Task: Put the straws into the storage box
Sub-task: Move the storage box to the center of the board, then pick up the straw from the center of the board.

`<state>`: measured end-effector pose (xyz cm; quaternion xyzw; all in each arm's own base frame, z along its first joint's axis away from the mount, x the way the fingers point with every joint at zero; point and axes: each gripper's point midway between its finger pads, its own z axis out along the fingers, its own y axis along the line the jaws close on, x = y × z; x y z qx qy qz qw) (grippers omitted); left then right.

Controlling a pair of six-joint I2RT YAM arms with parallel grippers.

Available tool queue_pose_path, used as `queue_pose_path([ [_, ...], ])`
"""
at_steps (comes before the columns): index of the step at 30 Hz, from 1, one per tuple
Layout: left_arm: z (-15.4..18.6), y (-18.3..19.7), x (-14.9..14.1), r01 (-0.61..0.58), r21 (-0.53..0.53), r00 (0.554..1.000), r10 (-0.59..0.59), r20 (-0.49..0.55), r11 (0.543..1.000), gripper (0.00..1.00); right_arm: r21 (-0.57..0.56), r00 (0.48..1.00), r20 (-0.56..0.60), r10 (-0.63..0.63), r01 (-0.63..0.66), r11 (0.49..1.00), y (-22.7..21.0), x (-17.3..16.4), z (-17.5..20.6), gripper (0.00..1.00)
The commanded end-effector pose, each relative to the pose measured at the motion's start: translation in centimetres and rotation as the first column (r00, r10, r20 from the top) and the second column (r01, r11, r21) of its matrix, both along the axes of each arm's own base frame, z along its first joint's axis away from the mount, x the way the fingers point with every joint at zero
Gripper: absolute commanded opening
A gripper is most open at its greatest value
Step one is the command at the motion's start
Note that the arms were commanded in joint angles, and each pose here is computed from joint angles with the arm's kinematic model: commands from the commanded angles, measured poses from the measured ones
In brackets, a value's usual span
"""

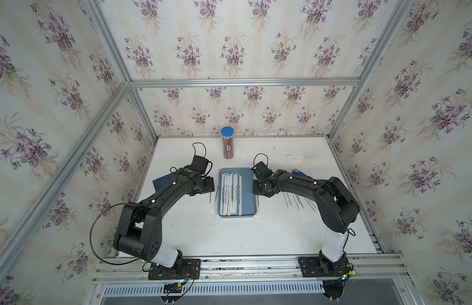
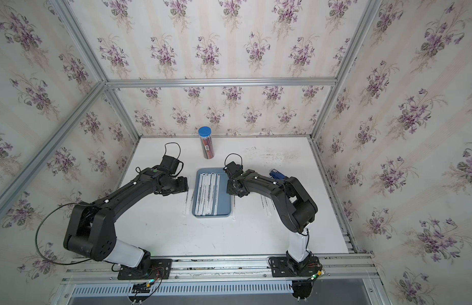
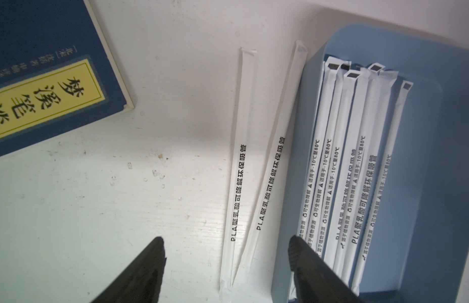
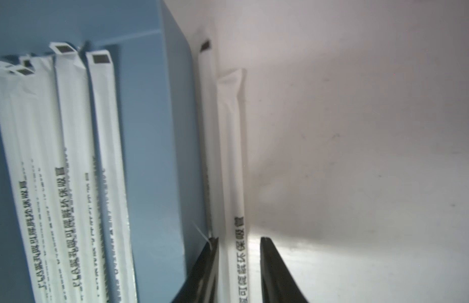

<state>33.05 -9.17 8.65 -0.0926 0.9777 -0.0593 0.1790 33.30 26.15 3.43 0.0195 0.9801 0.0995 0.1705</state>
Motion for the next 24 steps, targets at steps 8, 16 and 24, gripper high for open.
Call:
queue_pose_path([
  [8,-0.5,0.0,0.1,0.014,-0.002,1.0,-0.014,-0.003,1.0,0.75,-0.071,1.0,-0.022,0.004,-0.005,0.997,-0.7,-0.6,-1.8,0.3],
  [16,-0.9,-0.5,0.2,0.023,-0.029,1.0,-0.023,-0.013,0.999,0.74,-0.18,1.0,-0.025,-0.019,0.015,0.984,-3.8,-1.0,-2.7,0.24],
  [24,-1.1,-0.8,0.2,0.026,-0.042,1.0,-0.027,-0.016,0.999,0.74,-0.191,1.0,-0.013,-0.011,0.008,0.981,-5.6,-0.7,-2.0,0.17],
])
